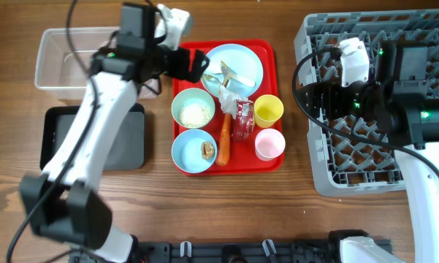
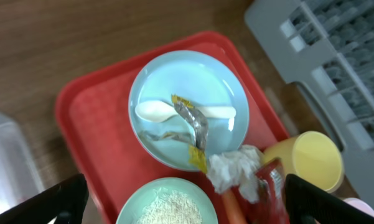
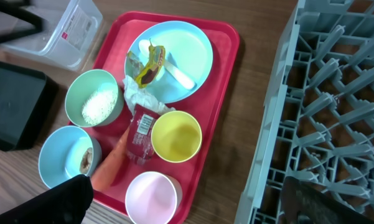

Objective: Sort waste into correct bins and load items into the dishwasher rack
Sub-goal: 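Grasp foil wrappers and tissue with left gripper, drop into clear bin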

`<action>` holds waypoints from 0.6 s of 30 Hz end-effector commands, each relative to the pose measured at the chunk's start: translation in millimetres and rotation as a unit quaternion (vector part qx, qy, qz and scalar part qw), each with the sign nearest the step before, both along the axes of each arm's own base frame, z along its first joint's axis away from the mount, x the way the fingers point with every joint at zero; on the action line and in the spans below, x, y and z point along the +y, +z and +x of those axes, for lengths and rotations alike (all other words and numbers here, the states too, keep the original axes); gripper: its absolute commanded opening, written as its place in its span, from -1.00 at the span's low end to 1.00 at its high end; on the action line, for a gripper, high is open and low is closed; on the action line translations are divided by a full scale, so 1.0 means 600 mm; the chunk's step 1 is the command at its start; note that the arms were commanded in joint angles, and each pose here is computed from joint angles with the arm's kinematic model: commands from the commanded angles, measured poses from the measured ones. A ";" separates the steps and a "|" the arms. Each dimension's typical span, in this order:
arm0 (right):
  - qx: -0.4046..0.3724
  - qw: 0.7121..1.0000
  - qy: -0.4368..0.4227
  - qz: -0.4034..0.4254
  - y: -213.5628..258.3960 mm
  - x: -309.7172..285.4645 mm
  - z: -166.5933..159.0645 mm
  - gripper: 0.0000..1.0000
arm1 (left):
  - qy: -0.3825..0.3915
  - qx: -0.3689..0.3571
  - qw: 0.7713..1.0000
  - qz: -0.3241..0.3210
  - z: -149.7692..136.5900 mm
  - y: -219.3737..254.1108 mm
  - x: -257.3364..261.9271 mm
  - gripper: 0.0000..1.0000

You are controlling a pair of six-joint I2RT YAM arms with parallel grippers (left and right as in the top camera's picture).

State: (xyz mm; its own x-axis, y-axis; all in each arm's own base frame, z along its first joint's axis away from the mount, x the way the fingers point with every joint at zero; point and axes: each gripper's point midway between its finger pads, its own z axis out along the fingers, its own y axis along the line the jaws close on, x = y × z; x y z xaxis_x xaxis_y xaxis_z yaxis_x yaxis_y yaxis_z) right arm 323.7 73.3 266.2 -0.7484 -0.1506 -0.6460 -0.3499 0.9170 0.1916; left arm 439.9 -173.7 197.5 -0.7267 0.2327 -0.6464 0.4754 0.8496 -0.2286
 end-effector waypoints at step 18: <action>0.000 1.000 -0.005 0.010 0.009 0.004 0.002 0.92 | -0.053 0.112 0.989 0.082 -0.009 -0.291 -0.136 -0.01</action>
